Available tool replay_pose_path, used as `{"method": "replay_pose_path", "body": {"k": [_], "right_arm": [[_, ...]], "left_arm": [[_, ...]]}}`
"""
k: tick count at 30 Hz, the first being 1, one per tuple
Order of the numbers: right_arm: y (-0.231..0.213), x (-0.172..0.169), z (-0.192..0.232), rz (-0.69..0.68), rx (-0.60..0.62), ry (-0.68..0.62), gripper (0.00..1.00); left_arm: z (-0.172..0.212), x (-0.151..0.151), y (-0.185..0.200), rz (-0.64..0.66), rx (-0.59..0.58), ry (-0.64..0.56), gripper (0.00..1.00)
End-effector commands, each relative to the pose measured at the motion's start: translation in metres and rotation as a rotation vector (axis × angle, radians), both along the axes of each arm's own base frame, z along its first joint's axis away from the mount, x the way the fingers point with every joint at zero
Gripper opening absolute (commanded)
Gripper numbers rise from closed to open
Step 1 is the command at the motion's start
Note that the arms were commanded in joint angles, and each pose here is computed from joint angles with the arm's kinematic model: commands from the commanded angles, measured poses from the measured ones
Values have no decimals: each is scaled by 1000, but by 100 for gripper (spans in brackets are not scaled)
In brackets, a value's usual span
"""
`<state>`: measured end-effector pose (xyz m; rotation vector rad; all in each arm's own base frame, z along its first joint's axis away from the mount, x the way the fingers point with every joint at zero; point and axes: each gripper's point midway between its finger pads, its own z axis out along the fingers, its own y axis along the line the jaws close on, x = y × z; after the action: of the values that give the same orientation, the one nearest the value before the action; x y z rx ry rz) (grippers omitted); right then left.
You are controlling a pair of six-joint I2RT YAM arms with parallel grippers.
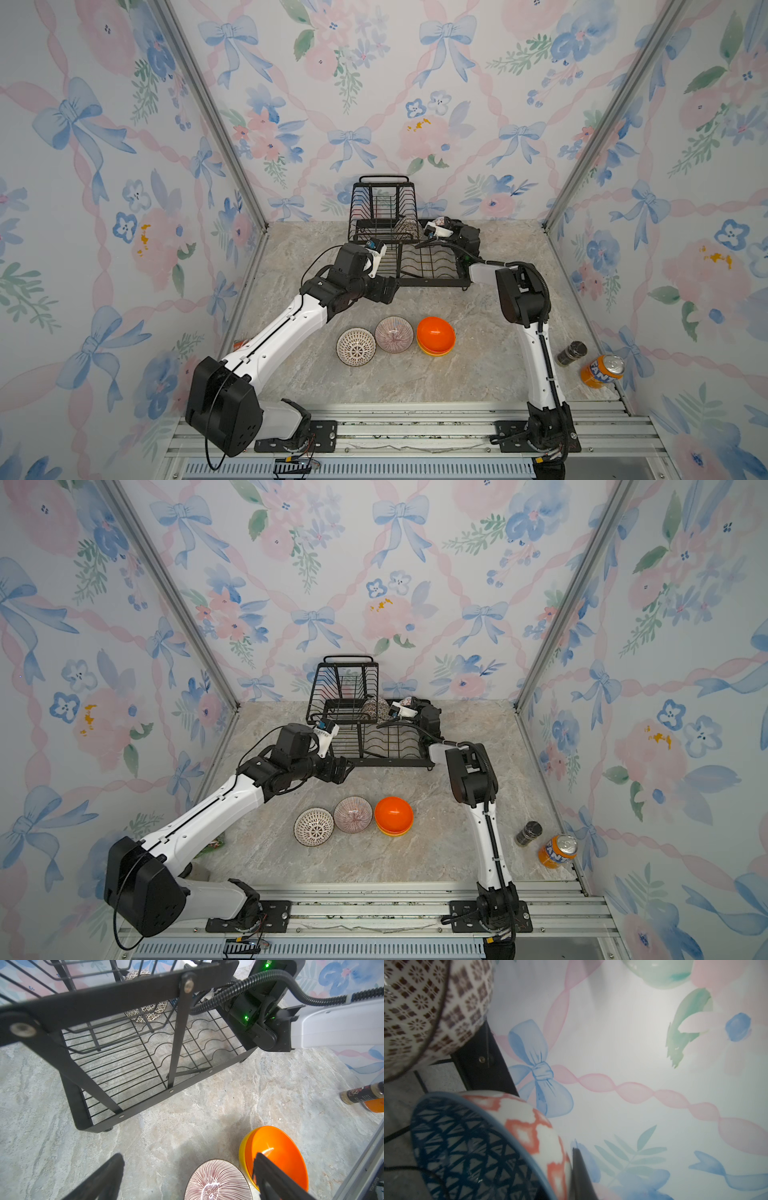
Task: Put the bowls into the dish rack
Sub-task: 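Lower the blue bowl into the lower tier beside the brown-patterned bowl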
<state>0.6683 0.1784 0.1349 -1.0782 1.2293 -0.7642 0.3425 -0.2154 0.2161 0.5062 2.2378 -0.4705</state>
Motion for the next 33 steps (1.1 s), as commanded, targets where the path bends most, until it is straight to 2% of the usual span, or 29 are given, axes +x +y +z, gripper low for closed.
{"method": "replay_pose_path", "body": {"k": [1,8,13,19,26,30,33], "right_arm": [[3,-3,31,26,49,-29,11],[2,-5,39,20,63,-44,15],[2,-6,46,22,68,-53,24],[1,-7,51,21,74,-57,26],[0,-19,61,33,83,-55,36],[-4,-29,69,30,93,-47,50],[-6,-38,76,29,105,-40,72]], "left_arm": [[-3,-6,3,-18,9,7,98],[-3,-7,3,-18,7,8,98],[-3,-7,2,-21,5,8,98],[-1,-8,3,-21,2,6,98],[-5,-11,5,-19,5,12,98],[-11,-14,7,-15,9,23,98],[-11,-17,9,-11,10,22,98]]}}
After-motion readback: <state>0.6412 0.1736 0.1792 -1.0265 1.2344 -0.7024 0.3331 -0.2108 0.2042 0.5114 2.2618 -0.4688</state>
